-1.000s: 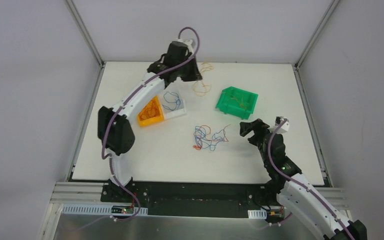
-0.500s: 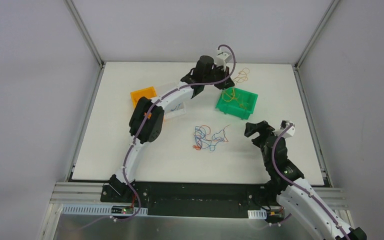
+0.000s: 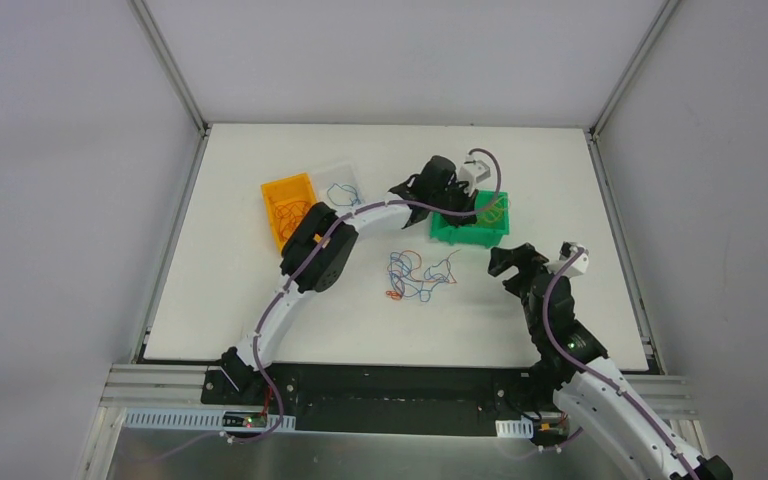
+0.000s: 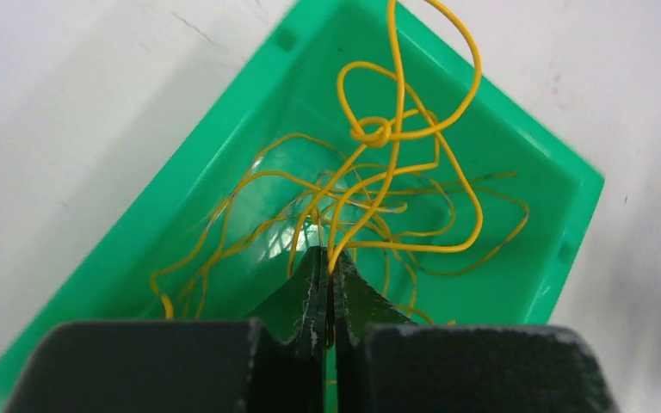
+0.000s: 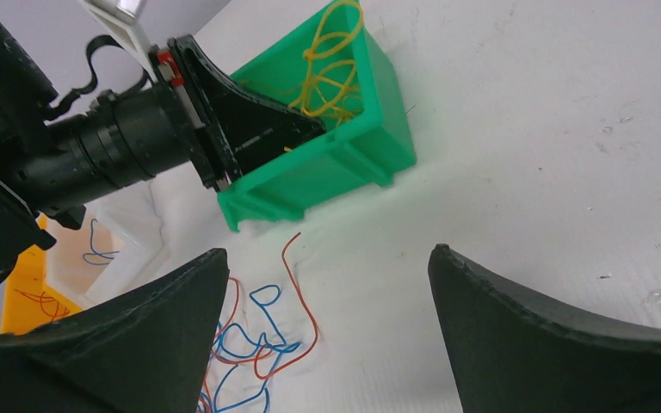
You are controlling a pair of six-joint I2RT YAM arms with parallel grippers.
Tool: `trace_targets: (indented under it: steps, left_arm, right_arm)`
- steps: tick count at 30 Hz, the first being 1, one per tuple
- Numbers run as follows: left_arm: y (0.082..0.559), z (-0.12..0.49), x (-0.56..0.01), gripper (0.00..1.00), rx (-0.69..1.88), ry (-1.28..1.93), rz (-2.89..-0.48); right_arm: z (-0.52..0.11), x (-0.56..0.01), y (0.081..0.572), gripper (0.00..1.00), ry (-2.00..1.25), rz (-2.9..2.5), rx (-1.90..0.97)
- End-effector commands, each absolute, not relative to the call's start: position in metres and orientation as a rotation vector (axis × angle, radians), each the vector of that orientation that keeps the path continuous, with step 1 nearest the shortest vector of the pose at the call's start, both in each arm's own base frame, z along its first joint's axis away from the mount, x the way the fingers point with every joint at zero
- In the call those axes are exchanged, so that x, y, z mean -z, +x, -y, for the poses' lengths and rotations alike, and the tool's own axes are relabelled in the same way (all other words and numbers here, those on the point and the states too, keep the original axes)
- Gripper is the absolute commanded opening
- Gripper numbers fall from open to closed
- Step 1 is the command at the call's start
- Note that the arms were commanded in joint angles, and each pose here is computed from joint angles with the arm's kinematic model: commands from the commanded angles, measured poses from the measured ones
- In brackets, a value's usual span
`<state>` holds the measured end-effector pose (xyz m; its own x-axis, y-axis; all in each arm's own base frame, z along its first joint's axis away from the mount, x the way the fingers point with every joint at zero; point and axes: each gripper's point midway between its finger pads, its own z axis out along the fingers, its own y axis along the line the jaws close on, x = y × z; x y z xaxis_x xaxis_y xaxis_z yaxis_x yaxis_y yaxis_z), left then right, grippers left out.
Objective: Untangle the cables
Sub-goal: Place the cable in the bin, then untie the cable.
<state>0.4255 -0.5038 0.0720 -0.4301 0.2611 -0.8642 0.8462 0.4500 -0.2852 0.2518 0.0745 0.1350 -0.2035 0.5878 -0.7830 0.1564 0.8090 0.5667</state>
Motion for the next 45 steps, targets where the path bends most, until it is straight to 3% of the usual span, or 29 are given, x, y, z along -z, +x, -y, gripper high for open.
trace_targets:
  steps: [1,6,9,11,21,29,36,42,45]
  left_arm:
    - [0.402,0.493,-0.092,0.0,0.906,1.034,-1.932]
    - [0.396,0.484,-0.086,0.0,0.847,1.004,-2.018]
    - [0.403,0.484,-0.1,0.21,0.826,0.956,-2.01]
    - [0.407,0.484,-0.119,0.29,0.816,0.924,-1.986]
    - [0.389,0.463,-0.203,0.41,0.844,0.827,-1.947]
    - [0.338,0.392,-0.234,0.48,0.77,0.736,-2.023]
    - [0.278,0.316,-0.21,0.66,0.679,0.732,-2.073]
    - [0.265,0.284,-0.175,0.98,0.6,0.665,-2.093]
    - [0.266,0.286,-0.161,0.99,0.631,0.639,-2.035]
  right_arm:
    - [-0.076,-0.144,0.254,0.9,0.567,-1.724,-0.461]
    - [-0.079,-0.143,0.255,0.9,0.56,-1.738,-0.461]
    - [-0.079,-0.143,0.255,0.9,0.558,-1.739,-0.459]
    - [-0.078,-0.143,0.255,0.9,0.559,-1.739,-0.457]
    - [-0.078,-0.144,0.255,0.9,0.555,-1.736,-0.459]
    - [-0.092,-0.136,0.259,0.9,0.507,-1.812,-0.469]
    - [-0.123,-0.121,0.263,0.89,0.385,-1.983,-0.519]
    - [-0.139,-0.106,0.267,0.87,0.334,-2.077,-0.532]
    - [-0.146,-0.098,0.269,0.86,0.312,-2.123,-0.521]
